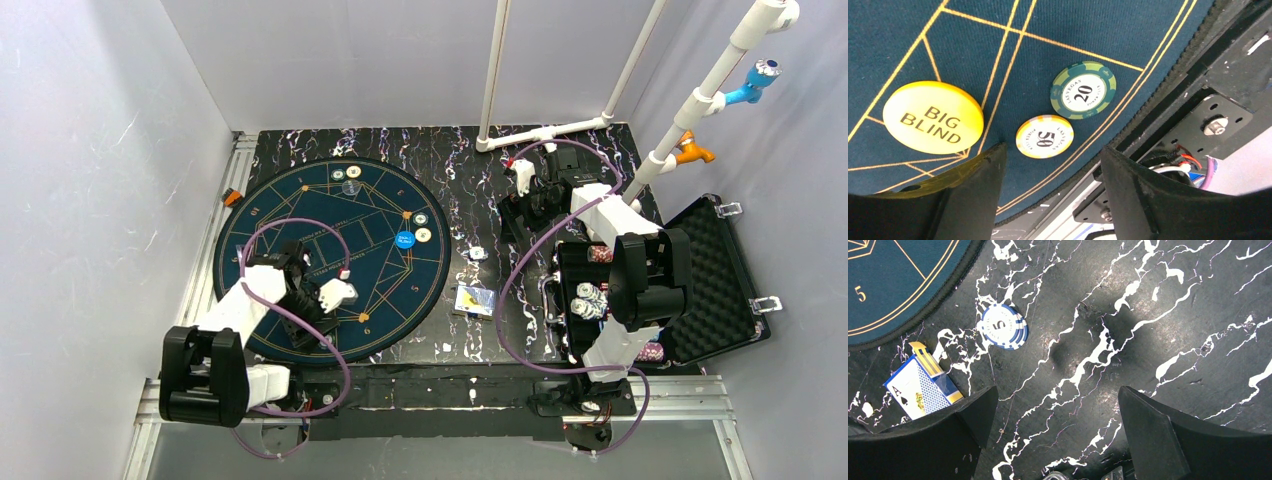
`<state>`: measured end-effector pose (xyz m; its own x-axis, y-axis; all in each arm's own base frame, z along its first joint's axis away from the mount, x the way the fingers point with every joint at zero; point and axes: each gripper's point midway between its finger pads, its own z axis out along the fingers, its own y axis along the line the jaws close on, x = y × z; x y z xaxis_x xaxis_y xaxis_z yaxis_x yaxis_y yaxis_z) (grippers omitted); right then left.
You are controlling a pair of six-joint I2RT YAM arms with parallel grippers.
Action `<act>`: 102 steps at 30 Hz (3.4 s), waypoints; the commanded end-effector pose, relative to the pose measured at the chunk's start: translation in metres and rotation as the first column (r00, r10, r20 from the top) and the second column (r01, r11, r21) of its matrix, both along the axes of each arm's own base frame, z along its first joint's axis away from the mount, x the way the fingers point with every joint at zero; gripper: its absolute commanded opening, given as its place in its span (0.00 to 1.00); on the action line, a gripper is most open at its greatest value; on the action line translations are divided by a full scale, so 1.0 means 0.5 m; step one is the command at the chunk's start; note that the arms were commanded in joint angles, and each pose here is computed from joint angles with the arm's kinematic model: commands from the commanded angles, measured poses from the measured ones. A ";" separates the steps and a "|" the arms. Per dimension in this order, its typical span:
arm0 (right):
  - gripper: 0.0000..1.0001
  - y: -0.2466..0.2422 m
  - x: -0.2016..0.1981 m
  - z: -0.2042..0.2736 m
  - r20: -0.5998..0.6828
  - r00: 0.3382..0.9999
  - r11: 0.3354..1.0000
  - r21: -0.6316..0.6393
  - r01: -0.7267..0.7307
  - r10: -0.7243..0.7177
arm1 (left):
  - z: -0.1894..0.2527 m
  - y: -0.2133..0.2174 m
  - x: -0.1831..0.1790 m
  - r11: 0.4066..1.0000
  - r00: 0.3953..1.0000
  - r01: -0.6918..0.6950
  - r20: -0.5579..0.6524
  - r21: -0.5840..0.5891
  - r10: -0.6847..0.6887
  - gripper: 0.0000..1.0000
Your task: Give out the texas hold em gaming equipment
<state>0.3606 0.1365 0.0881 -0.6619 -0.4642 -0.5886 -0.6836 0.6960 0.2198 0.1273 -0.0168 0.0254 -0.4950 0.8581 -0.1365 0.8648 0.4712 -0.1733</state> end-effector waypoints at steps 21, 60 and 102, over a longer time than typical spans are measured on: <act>1.00 0.023 -0.016 0.005 0.019 0.997 0.997 -0.032 -0.072 0.073 | 0.371 -0.160 0.450 0.785 0.747 -0.330 0.364 -0.524 0.557 0.98; 0.57 0.141 -0.091 -0.172 -0.148 0.986 0.931 -0.345 -0.120 0.073 | 0.355 -0.124 0.446 0.686 0.605 -0.486 0.357 -0.542 0.711 0.98; 0.01 0.748 -0.118 0.011 0.227 0.841 0.870 -0.077 -0.486 0.490 | 0.386 0.156 0.477 0.119 0.213 -0.800 -0.092 -0.588 0.973 0.98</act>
<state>0.2986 0.4859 0.0700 -0.2100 -0.7528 -0.6238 -0.9668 0.2550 0.0177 0.3717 0.0576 0.2065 -0.7207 -0.3773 -0.5816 -0.1020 0.8875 -0.4493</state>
